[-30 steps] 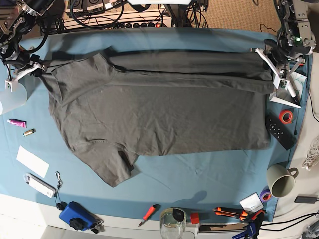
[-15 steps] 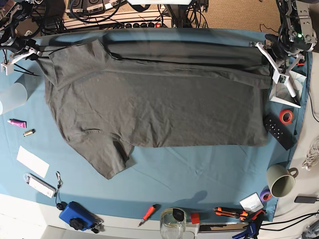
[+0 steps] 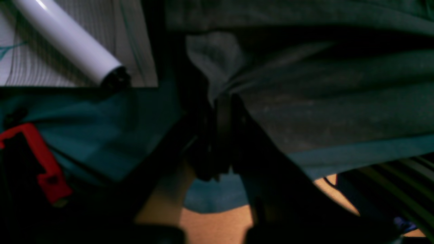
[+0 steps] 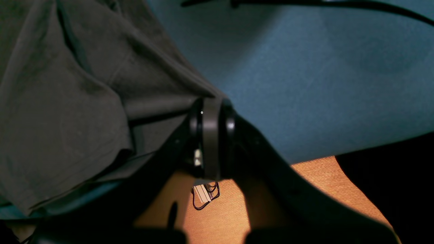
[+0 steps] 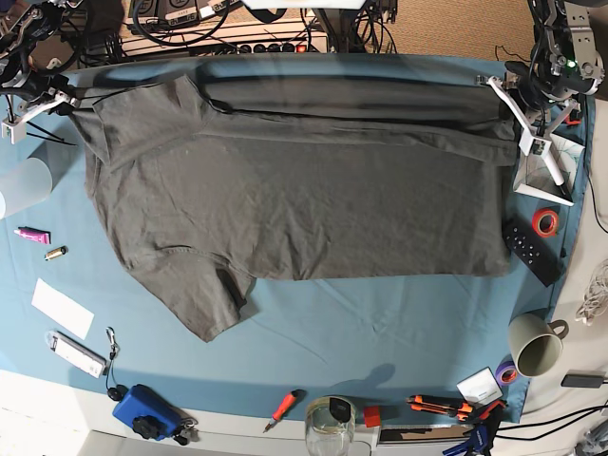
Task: Fold the T-shirt properly
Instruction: 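Pull the shirt edge away from the hem with both grippers to flatten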
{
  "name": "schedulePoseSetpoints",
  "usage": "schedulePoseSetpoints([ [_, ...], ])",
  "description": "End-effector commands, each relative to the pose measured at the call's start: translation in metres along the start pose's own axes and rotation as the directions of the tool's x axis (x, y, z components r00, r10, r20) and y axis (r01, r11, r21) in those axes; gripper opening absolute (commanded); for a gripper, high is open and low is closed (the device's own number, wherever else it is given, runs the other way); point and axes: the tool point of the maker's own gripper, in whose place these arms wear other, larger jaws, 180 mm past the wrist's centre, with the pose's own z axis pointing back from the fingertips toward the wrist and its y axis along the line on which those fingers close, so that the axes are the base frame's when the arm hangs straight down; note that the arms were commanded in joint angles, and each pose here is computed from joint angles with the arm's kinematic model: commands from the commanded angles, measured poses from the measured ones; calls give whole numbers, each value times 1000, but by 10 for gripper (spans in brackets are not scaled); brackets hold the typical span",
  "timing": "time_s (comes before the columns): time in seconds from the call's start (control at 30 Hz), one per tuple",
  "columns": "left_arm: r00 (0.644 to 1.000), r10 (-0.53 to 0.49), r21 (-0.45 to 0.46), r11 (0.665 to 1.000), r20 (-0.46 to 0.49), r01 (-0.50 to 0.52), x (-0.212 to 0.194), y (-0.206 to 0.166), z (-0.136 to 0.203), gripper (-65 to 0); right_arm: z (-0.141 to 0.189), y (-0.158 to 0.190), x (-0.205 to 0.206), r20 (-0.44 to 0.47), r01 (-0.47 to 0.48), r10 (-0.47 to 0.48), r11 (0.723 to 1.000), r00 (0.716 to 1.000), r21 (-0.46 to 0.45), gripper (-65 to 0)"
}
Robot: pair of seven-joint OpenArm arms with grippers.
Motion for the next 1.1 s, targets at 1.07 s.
schedulePoseSetpoints([
  [1.07,994,-104,231,969,40,92,21,30,36,-418,19,-12,16,23,-48,50,997,999,-68,-474],
])
